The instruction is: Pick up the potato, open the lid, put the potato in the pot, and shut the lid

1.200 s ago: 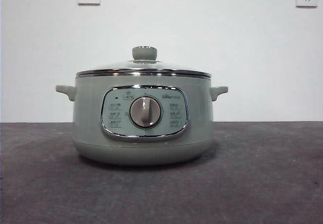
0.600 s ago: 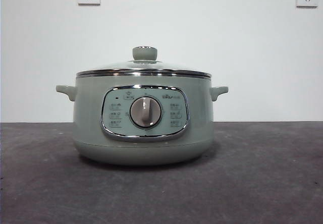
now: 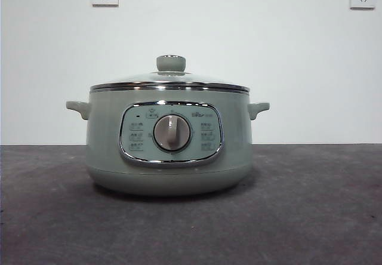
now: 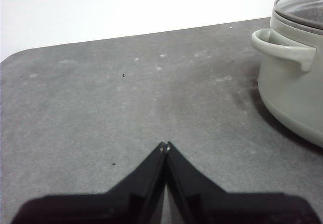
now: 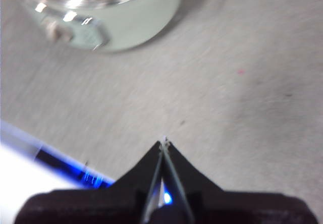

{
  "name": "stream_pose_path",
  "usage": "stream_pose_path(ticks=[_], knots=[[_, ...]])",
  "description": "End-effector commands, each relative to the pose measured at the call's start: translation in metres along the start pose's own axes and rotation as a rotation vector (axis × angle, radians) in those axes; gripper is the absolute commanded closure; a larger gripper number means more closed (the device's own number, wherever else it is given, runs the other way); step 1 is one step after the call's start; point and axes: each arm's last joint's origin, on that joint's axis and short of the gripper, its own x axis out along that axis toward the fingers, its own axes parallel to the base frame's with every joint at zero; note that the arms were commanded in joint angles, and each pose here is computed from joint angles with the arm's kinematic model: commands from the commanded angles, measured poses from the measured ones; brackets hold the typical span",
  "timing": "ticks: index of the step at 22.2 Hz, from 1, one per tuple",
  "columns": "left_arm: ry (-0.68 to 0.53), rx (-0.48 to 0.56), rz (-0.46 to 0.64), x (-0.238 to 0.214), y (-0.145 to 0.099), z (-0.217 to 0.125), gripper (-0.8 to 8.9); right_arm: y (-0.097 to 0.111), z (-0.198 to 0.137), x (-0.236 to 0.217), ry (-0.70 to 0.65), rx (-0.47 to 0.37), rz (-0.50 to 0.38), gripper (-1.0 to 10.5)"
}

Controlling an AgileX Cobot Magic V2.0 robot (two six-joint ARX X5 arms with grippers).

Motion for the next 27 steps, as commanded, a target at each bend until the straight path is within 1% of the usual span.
stream_pose_path(ticks=[1, 2, 3, 5, 7, 8, 9, 10, 12, 13, 21, 27], knots=[[0.005, 0.013, 0.004, 0.001, 0.000, -0.003, 8.16, -0.014, -0.010, -0.002, -0.047, 0.030, -0.060, 9.5], [0.005, 0.013, 0.003, 0.001, 0.000, -0.003, 8.16, -0.022, -0.015, -0.003, -0.094, 0.016, -0.105, 9.5], [0.006, 0.013, 0.004, 0.001, 0.000, -0.003, 8.16, -0.031, -0.022, -0.003, -0.172, 0.053, -0.153, 9.5], [0.010, 0.014, 0.003, 0.001, 0.000, -0.003, 8.16, -0.048, -0.037, 0.006, -0.408, 0.202, -0.273, 9.5], [0.014, 0.014, 0.003, 0.002, 0.000, -0.003, 8.16, -0.060, -0.063, 0.024, -0.657, 0.366, -0.388, 9.5], [0.015, 0.014, 0.003, 0.002, 0.000, -0.003, 8.16, -0.064, -0.078, 0.036, -0.749, 0.415, -0.439, 9.5], [0.015, 0.014, 0.003, 0.002, 0.000, -0.003, 8.16, -0.067, -0.094, 0.048, -0.816, 0.441, -0.487, 9.5], [0.016, 0.014, 0.003, 0.002, 0.000, -0.003, 8.16, -0.068, -0.108, 0.061, -0.860, 0.451, -0.515, 9.5], [0.019, 0.014, 0.003, 0.002, 0.000, -0.004, 8.16, -0.067, -0.131, 0.082, -0.874, 0.464, -0.542, 9.5], [0.019, 0.014, 0.003, 0.002, 0.000, -0.004, 8.16, -0.067, -0.137, 0.089, -0.867, 0.468, -0.548, 9.5], [0.022, 0.014, 0.002, 0.002, 0.000, -0.004, 8.16, -0.067, -0.161, 0.129, -0.765, 0.470, -0.540, 9.5], [0.024, 0.014, 0.002, 0.002, 0.000, -0.004, 8.16, -0.061, -0.171, 0.151, -0.748, 0.421, -0.438, 9.5]])
